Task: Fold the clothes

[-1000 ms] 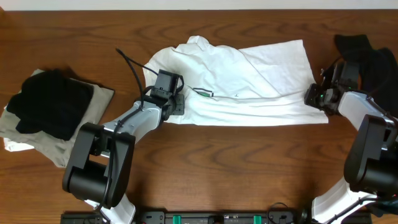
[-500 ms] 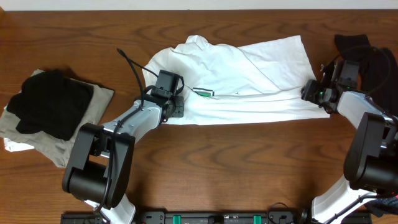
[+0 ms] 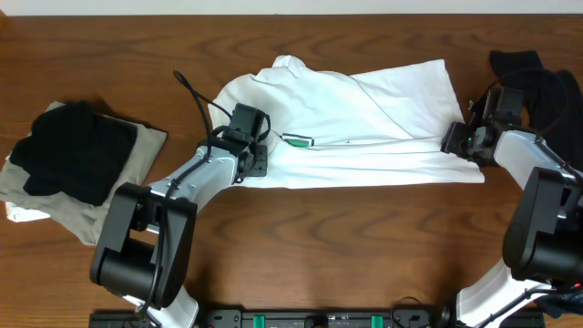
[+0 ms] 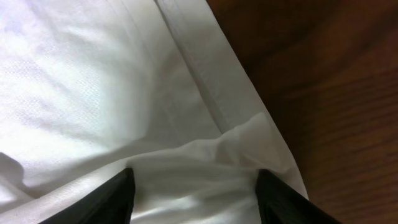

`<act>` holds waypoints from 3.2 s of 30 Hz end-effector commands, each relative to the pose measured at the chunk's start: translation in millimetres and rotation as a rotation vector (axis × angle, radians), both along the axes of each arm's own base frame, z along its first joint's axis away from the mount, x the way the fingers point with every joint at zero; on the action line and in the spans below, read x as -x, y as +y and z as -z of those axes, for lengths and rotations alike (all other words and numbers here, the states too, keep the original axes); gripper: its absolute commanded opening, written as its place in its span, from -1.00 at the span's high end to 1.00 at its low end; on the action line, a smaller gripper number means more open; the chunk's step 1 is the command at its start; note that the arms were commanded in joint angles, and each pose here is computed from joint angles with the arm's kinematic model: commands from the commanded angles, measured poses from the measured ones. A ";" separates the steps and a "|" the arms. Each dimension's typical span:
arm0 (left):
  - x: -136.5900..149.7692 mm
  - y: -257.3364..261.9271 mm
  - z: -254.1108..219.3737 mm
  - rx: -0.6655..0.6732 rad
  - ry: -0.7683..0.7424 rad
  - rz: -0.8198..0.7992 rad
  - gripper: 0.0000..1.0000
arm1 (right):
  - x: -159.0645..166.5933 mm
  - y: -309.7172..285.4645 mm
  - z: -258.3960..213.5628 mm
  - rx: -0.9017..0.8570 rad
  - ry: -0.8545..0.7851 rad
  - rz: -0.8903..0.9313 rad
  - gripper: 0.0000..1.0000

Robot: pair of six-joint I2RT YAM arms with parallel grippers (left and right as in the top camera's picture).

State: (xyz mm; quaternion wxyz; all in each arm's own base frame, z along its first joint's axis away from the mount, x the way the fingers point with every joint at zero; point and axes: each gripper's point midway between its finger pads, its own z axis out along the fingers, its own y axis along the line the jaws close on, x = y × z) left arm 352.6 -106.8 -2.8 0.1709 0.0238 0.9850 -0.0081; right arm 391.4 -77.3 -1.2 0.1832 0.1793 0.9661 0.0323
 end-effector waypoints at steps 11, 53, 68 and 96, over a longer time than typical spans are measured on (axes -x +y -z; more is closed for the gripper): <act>72.4 33.4 44.9 -0.100 0.236 -0.073 0.36 | 56.5 -14.0 36.7 0.047 0.231 0.103 -0.34; -102.2 28.1 -169.5 0.248 -0.648 -0.096 -0.30 | 17.1 7.9 -141.3 -0.053 -0.282 0.038 -0.91; -182.9 -19.8 -65.9 0.406 -0.522 0.012 -0.28 | 18.9 11.9 -117.2 -0.073 -0.208 0.024 -0.86; -121.2 -56.8 0.0 0.572 -0.153 0.087 -0.10 | 19.6 12.1 -116.7 -0.074 -0.204 0.024 -0.86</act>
